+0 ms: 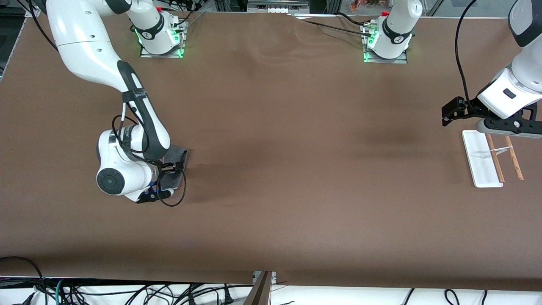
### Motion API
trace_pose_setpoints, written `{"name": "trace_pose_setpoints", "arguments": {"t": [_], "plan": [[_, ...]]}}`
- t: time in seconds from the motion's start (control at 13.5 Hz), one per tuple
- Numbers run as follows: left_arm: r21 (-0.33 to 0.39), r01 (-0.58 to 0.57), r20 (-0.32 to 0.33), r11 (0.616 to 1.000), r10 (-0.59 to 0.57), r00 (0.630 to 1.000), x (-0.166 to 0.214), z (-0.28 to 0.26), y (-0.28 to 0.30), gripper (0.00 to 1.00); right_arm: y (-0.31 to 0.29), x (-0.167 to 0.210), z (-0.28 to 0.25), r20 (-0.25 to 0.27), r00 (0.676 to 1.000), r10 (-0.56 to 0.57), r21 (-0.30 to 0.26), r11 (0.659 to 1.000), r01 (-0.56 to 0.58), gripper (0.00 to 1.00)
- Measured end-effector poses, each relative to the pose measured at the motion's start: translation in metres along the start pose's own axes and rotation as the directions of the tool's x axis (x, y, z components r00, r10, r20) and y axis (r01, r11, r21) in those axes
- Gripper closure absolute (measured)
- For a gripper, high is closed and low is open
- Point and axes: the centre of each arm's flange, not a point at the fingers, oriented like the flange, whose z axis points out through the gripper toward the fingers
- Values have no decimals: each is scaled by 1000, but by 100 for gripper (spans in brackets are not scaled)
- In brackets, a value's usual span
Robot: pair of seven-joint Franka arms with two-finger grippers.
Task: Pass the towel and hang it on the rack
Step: 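Close the right gripper on the towel's pink corner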
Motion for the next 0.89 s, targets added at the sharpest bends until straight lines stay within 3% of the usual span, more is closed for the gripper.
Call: {"name": "trace_pose_setpoints", "arguments": {"t": [0.45, 0.59, 0.89], "plan": [[0, 0, 0, 1000, 0, 1000, 0, 0, 0, 0, 1, 0, 20, 16, 1000, 5, 7, 1000, -5, 0], [0, 0, 0, 1000, 0, 1000, 0, 0, 0, 0, -1, 0, 20, 16, 1000, 13, 32, 999, -14, 5], [0, 1, 0, 1000, -1, 1000, 0, 0, 0, 0, -3, 0, 20, 19, 1000, 18, 48, 999, -19, 52]]}}
